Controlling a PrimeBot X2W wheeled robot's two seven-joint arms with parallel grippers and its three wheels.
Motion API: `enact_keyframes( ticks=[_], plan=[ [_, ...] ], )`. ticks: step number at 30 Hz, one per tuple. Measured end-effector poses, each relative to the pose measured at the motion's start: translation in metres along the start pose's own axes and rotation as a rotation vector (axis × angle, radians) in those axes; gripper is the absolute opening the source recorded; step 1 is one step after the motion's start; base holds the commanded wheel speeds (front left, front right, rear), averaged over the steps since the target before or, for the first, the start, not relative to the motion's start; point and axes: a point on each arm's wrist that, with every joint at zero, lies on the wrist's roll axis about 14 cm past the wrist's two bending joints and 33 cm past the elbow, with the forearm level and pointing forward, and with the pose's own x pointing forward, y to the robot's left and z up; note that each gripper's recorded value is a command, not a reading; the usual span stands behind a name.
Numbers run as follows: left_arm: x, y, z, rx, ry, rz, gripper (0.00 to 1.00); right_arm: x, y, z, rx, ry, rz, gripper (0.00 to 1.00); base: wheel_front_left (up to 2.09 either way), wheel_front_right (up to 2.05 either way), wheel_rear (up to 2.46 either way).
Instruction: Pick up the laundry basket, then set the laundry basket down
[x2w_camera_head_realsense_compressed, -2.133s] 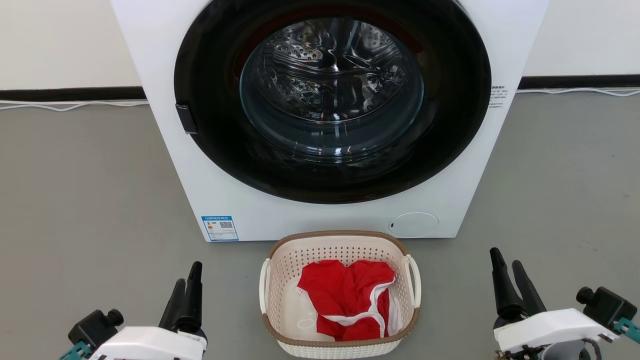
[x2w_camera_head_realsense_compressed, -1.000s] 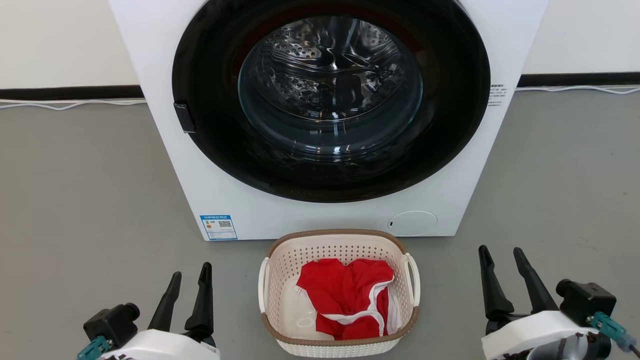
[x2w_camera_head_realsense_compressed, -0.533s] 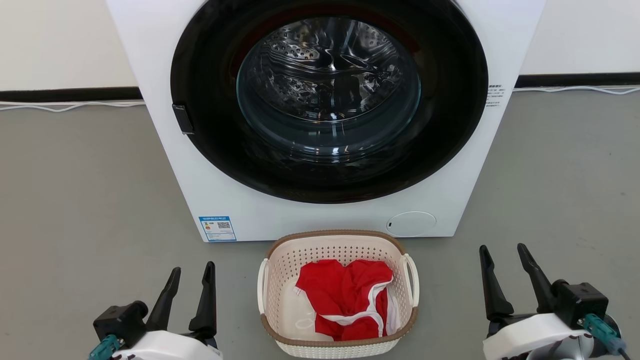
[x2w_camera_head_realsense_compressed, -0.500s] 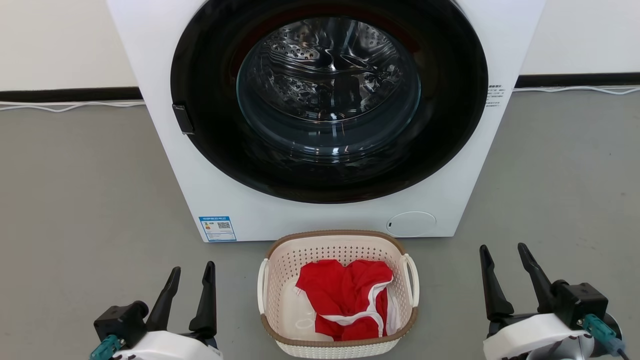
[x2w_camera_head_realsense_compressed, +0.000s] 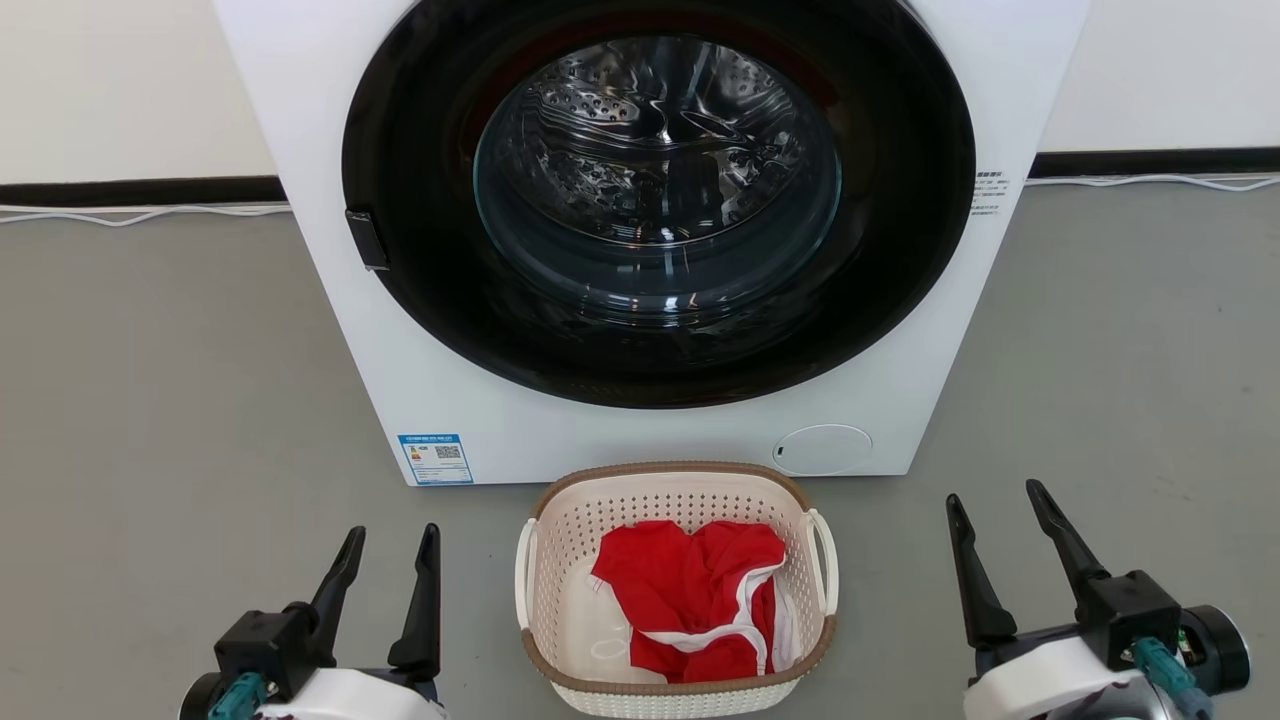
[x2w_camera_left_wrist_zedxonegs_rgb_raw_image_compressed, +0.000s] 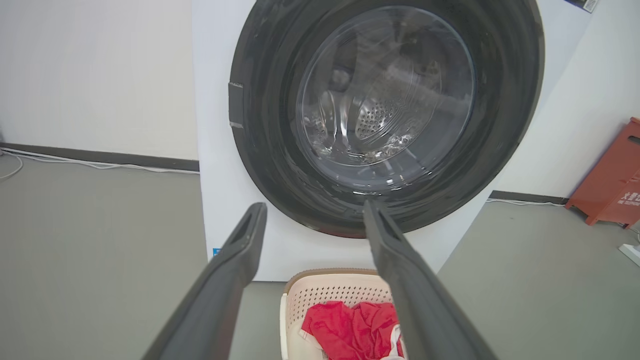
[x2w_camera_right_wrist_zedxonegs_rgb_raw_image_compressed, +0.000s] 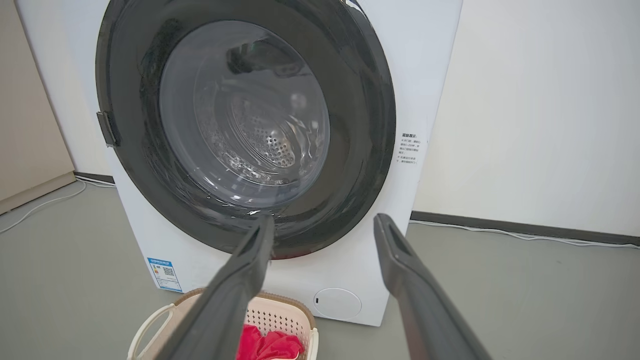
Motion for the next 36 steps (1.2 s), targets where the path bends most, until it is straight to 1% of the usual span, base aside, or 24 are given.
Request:
enact_keyframes(
  ticks=[3,13,20,28,36],
  plan=[
    [0.000,-0.001,0.000,0.021,-0.001,-0.006,1.00,0.000,0.001,0.001,-0.034,-0.004,0.007,1.00,0.00,0.00,0.00],
    [0.001,-0.001,-0.004,0.021,0.010,-0.006,1.00,0.000,-0.002,-0.003,-0.034,0.006,0.000,1.00,0.00,0.00,0.00],
    [0.005,0.004,-0.016,0.019,0.050,0.006,1.00,0.006,-0.008,-0.013,-0.029,0.037,-0.019,1.00,0.00,0.00,0.00],
    [0.027,0.016,-0.041,0.007,0.122,0.032,1.00,0.037,-0.014,-0.022,-0.006,0.052,-0.034,1.00,0.00,0.00,0.00],
    [0.063,0.018,-0.083,-0.023,0.251,0.032,1.00,0.073,-0.008,-0.067,-0.021,0.216,-0.007,1.00,0.00,0.00,0.00]
  ],
)
